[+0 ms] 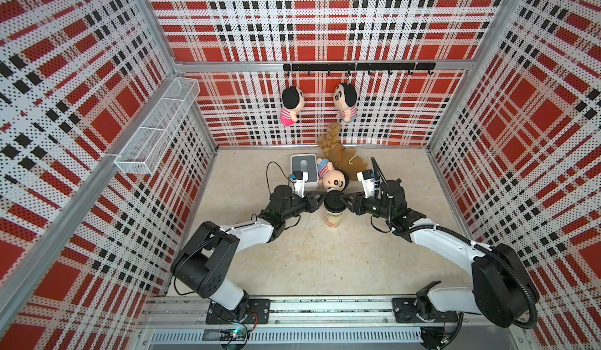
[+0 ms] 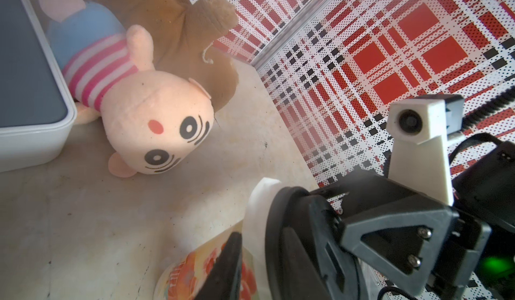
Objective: Put the leak-proof paper on the milk tea cups
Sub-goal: Secure the cup lid on the cup.
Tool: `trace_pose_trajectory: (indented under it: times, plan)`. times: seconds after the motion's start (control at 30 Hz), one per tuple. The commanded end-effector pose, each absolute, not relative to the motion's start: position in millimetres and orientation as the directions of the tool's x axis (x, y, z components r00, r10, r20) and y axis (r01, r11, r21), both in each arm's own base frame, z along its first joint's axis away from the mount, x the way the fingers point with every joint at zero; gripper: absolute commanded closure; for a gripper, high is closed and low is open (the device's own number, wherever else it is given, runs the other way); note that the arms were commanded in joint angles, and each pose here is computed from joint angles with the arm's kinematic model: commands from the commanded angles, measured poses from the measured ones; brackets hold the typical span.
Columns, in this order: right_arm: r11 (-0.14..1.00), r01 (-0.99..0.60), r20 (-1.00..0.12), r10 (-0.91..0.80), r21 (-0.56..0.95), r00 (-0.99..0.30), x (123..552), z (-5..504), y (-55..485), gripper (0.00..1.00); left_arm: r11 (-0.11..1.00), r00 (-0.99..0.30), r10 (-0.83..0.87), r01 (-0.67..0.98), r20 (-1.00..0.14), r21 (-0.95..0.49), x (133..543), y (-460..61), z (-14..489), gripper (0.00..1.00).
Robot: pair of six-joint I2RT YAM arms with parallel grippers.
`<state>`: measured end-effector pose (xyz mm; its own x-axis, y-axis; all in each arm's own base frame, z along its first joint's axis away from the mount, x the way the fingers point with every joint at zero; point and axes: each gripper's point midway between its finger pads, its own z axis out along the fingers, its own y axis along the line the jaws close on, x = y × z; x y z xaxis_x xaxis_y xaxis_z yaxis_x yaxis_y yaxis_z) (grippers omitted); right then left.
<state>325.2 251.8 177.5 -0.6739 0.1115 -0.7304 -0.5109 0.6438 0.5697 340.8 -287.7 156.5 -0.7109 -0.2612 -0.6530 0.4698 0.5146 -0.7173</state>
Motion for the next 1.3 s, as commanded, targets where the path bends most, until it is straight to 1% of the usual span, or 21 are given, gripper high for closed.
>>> trace_pose_trajectory:
  times: [0.0,0.43,0.63,0.73,0.8,0.9,1.03,1.07,1.27]
  plan:
    - [0.762,-0.344,-0.464,-0.065,0.549,-0.883,274,66,228,0.62,0.757,-0.970,-0.005,0.154,-0.241,-0.635,241,-251,-12,0.72]
    - [0.763,-0.342,-0.460,-0.066,0.548,-0.885,272,64,227,0.62,0.779,-0.967,0.017,0.171,-0.253,-0.603,228,-248,-17,0.73]
    - [0.777,-0.339,-0.454,-0.078,0.530,-0.888,271,61,223,0.64,0.749,-0.961,0.012,0.192,-0.277,-0.634,232,-256,-2,0.72]
    - [0.774,-0.346,-0.466,-0.075,0.531,-0.882,274,67,225,0.64,0.702,-0.951,-0.002,0.219,-0.309,-0.678,245,-269,24,0.64]
    - [0.769,-0.355,-0.481,-0.071,0.532,-0.874,277,73,227,0.64,0.655,-0.937,-0.021,0.250,-0.348,-0.713,256,-281,51,0.59]
    - [0.764,-0.365,-0.497,-0.066,0.533,-0.865,281,80,229,0.64,0.597,-0.914,-0.047,0.298,-0.404,-0.745,275,-294,92,0.54]
    - [0.758,-0.375,-0.514,-0.061,0.533,-0.856,291,89,234,0.64,0.582,-0.885,-0.079,0.332,-0.458,-0.742,300,-294,131,0.47]
    - [0.776,-0.378,-0.492,-0.102,0.505,-0.865,285,81,229,0.59,0.583,-0.879,-0.090,0.334,-0.468,-0.741,306,-291,138,0.46]
    - [0.768,-0.406,-0.512,-0.119,0.496,-0.851,292,97,233,0.53,0.555,-0.828,-0.150,0.381,-0.540,-0.739,330,-281,190,0.40]
